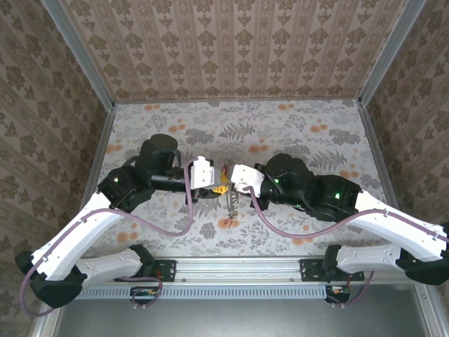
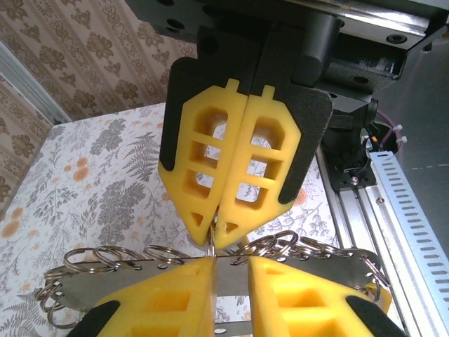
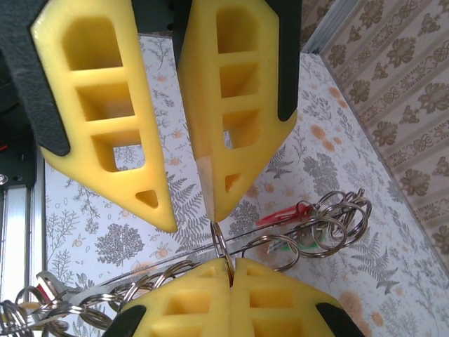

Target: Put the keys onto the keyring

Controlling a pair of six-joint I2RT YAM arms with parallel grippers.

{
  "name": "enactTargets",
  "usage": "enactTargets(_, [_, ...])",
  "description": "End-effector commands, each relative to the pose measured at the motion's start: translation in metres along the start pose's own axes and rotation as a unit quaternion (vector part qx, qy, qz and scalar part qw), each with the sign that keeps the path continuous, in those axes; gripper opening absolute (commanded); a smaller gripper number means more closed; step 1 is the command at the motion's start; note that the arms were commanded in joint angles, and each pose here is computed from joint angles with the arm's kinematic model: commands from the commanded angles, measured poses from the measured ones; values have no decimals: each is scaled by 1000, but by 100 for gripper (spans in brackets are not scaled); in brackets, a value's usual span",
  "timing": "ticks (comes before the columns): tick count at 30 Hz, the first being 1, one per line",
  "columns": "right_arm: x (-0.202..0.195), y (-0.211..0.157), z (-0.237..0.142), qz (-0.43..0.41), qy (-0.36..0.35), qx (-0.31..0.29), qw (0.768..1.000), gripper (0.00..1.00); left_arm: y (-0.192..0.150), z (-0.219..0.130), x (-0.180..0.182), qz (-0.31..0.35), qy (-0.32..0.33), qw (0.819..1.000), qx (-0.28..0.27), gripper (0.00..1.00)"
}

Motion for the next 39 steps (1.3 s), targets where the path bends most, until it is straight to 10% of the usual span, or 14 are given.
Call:
enactTargets(1, [-7,19,-13,14,-6,-42,999,0,9,1,3,16,9,1000,-11,18])
enactTargets(27, [-8,20,-13,21,-7,-54,998,0,6,11,5,17,15,1000,-4,19])
enactTargets(31, [-9,19,-13,19,-9,-54,998,0,6,9,3,16,13,1000,-5,0])
enactTargets(39, [2,19,-18,18,13,-84,996,7,24,-4,-9,-1,-17,994,-106,0])
Point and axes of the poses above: each hand's point on the last joint's axis, 136 mm out from that joint toward the fingers, its own z axis out along the fingers, its own x axis along the line the jaws close on, y = z × x, the point moved 3 cm from there along -z, back along the fingers, and after that the axes turned 8 degrees about -z, right-handed, at the moved point
